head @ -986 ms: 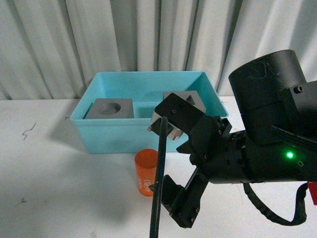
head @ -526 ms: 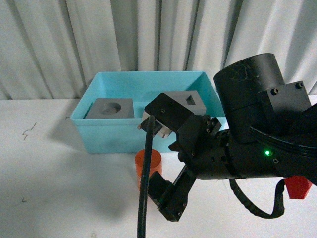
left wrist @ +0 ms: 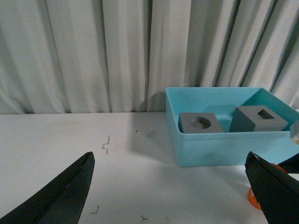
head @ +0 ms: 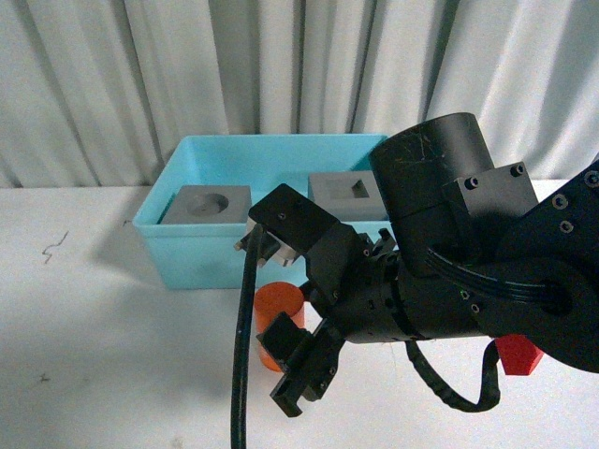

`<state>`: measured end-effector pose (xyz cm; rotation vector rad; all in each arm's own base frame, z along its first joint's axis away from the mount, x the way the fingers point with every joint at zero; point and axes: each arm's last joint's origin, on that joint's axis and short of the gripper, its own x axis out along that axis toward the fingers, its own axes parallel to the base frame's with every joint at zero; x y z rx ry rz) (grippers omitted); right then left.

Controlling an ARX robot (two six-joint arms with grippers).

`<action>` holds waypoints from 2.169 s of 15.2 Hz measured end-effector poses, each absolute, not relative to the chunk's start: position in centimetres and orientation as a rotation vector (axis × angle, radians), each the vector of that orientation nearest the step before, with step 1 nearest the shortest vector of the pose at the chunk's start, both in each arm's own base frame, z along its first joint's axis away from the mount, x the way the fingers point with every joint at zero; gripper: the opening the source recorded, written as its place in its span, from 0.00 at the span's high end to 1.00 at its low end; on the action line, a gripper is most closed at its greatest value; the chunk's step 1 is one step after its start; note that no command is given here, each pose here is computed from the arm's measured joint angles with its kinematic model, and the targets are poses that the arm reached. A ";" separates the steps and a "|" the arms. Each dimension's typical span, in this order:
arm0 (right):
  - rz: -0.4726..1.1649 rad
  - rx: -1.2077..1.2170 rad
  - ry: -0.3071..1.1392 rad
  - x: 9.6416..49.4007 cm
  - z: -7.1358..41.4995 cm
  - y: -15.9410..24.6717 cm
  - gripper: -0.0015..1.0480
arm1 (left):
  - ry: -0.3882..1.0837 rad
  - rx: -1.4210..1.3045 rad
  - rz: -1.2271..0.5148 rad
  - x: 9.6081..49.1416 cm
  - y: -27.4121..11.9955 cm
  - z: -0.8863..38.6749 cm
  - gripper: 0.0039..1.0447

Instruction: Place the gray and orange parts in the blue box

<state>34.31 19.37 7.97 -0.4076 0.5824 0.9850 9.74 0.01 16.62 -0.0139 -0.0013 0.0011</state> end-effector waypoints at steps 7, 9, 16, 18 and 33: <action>0.798 -0.191 0.157 32.6 22.7 17.5 0.59 | -0.001 -0.014 0.002 9.7 0.0 16.6 0.06; 0.654 -0.153 0.058 34.5 25.7 16.5 0.59 | -0.001 -0.014 0.001 9.7 0.0 16.6 0.06; 0.478 -0.109 0.145 41.5 21.7 21.9 0.59 | -0.001 -0.014 0.001 9.7 0.0 16.6 0.06; 0.427 -0.100 0.198 42.3 19.6 22.7 0.59 | -0.001 -0.014 0.002 9.7 0.0 16.6 0.06; 0.395 -0.065 0.427 43.0 11.2 24.6 0.60 | -0.001 -0.014 0.001 9.7 0.0 16.6 0.06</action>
